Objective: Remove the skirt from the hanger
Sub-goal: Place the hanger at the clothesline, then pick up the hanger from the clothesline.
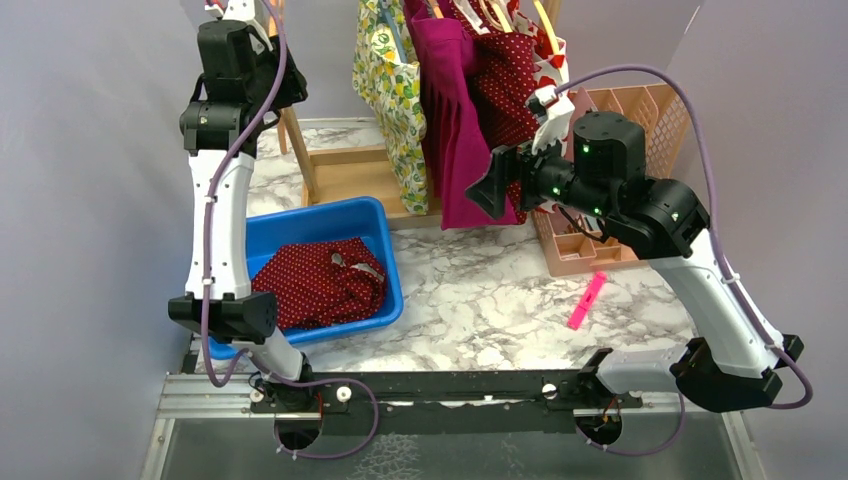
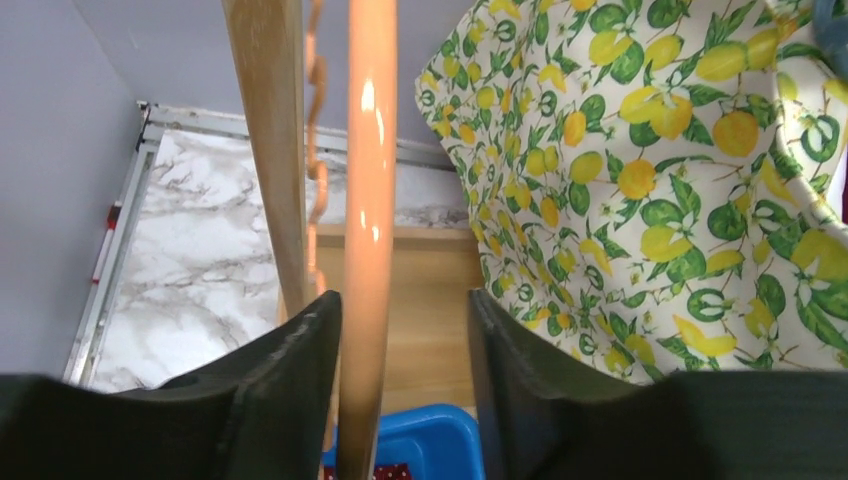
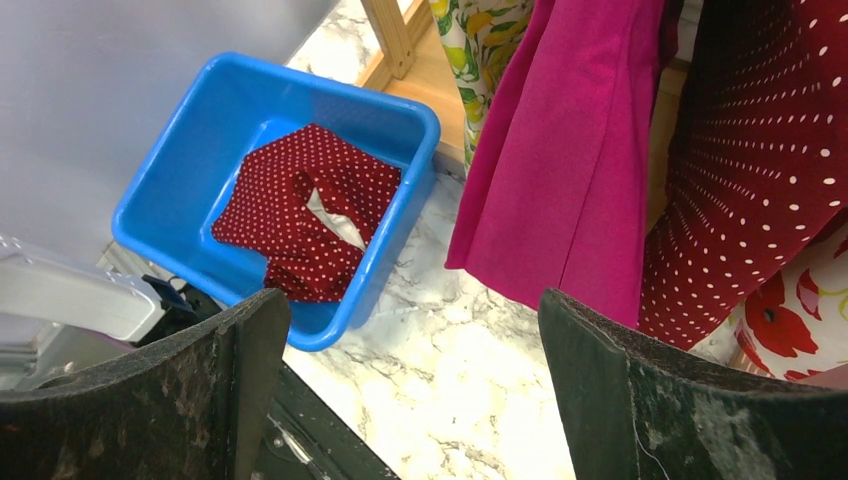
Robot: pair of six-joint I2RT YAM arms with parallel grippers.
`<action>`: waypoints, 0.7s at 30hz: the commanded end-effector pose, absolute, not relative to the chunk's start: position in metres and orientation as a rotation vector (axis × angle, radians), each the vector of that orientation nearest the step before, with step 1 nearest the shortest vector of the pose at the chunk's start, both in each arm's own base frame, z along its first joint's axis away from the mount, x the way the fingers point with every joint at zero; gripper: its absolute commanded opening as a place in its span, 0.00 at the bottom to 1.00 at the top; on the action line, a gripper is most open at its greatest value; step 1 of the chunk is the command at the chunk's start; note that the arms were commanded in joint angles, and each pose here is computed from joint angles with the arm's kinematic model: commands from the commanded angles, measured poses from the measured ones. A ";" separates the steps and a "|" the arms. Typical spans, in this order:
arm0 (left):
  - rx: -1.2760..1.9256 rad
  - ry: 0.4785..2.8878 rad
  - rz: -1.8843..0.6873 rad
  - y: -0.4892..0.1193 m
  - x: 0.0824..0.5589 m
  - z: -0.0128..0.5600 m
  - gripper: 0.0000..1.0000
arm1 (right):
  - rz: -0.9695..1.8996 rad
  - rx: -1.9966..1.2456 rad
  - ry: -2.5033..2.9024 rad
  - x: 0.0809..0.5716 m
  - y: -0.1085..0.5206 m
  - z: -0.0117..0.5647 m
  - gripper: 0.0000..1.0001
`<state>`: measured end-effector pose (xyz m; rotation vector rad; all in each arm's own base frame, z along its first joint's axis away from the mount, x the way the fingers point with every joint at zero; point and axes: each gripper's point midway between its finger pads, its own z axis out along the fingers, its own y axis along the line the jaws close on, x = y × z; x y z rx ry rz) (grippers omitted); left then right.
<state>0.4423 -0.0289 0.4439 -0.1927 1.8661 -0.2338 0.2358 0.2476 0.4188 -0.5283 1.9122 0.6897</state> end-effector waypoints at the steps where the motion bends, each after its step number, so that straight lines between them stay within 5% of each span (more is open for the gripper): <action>1: -0.217 1.793 -0.283 -0.030 0.409 0.476 0.58 | 0.712 -0.511 1.887 0.231 0.245 0.435 1.00; 5: -0.226 1.744 -0.336 -0.035 0.384 0.498 0.68 | 0.696 -0.512 1.904 0.230 0.241 0.432 0.99; 6: -0.229 1.734 -0.351 -0.037 0.378 0.503 0.81 | 0.690 -0.509 1.911 0.229 0.240 0.431 1.00; 8: -0.225 1.711 -0.381 -0.041 0.365 0.514 0.86 | 0.680 -0.498 1.930 0.228 0.236 0.429 1.00; 21: 0.018 1.579 -0.857 -0.140 0.375 0.576 0.81 | 0.607 -0.334 2.067 0.250 0.239 0.409 0.99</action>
